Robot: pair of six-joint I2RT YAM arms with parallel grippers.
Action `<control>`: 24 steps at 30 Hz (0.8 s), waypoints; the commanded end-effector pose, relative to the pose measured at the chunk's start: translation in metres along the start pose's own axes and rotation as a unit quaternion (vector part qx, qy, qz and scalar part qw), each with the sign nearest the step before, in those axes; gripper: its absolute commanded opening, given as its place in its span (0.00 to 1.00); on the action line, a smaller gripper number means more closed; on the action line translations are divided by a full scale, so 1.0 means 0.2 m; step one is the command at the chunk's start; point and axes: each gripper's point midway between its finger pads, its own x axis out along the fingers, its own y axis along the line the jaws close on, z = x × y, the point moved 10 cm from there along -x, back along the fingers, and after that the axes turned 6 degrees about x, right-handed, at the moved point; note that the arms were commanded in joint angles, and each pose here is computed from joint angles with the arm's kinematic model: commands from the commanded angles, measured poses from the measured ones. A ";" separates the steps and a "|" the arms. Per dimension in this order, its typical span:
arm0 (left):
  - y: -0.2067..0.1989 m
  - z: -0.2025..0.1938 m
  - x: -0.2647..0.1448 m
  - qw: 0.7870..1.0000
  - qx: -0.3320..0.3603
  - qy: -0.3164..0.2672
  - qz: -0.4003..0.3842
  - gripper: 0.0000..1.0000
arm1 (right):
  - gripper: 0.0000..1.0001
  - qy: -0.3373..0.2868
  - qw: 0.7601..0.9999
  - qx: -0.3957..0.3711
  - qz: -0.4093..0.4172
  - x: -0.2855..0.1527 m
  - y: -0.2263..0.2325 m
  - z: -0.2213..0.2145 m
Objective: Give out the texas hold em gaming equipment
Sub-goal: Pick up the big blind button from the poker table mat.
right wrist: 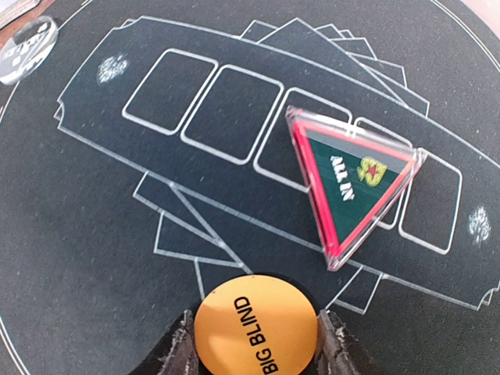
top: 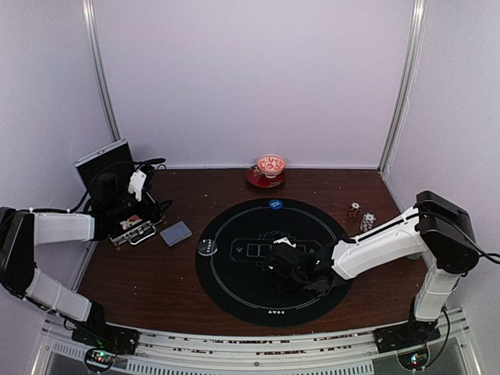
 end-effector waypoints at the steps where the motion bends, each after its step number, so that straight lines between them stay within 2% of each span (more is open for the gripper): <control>1: 0.02 0.05 0.00 1.000 0.015 -0.021 0.013 0.98 | 0.45 0.035 0.999 -0.024 -0.018 -0.03 -0.02 -0.09; 8: 0.03 0.05 0.00 1.000 0.015 -0.022 0.015 0.98 | 0.45 0.031 0.999 -0.033 -0.026 -0.03 -0.01 -0.08; 18: 0.03 0.05 0.01 1.000 0.014 -0.019 0.013 0.98 | 0.45 0.042 0.995 -0.075 0.055 -0.20 0.09 -0.15; 24: 0.03 0.06 0.00 1.000 0.015 -0.021 0.015 0.98 | 0.46 0.052 0.991 -0.103 0.072 -0.27 0.15 -0.25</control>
